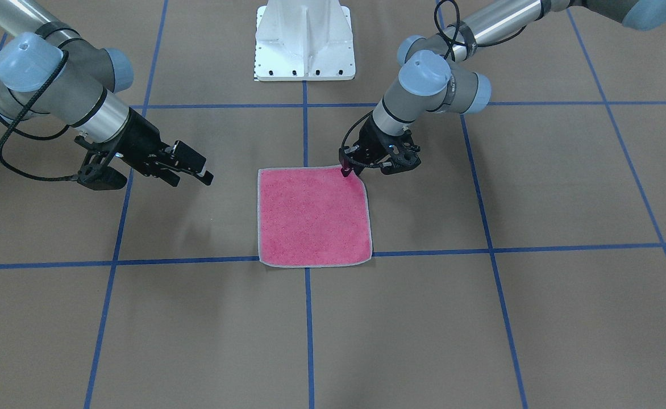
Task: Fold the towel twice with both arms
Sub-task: 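Lower the left gripper onto the towel corner nearest it and grasp, then lower the right gripper onto the towel corner nearest it and grasp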
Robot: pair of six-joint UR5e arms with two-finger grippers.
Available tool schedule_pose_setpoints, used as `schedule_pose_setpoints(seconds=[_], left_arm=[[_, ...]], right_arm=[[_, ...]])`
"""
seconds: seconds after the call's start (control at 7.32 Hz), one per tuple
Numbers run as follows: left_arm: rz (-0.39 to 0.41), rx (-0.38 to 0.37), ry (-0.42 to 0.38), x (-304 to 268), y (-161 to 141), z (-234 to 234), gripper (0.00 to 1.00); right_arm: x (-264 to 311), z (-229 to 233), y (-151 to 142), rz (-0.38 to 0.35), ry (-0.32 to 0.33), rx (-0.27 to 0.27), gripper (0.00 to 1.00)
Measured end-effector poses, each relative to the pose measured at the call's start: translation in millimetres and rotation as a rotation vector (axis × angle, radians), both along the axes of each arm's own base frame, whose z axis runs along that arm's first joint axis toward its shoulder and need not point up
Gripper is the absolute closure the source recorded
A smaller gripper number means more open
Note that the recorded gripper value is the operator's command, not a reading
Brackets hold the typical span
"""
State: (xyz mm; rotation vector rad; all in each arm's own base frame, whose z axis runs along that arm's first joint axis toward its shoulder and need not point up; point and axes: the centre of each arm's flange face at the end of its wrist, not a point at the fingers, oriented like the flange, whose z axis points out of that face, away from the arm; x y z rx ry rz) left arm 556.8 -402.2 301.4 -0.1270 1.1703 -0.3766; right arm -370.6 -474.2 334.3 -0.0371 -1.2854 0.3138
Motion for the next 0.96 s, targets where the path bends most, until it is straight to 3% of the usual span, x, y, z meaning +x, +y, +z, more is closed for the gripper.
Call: schedule_pose_setpoints(seconds=[0.55,0.96], left_arm=[[-0.001,0.002,0.013,0,0,-10,1.0],[-0.001,0.004,0.016,0,0,-11,1.0]], right_arm=[[-2,0,1,-0.005,0.0,-0.002,0.01],[-28,-18,15,-0.032,-0.027,-0.037,0.01]])
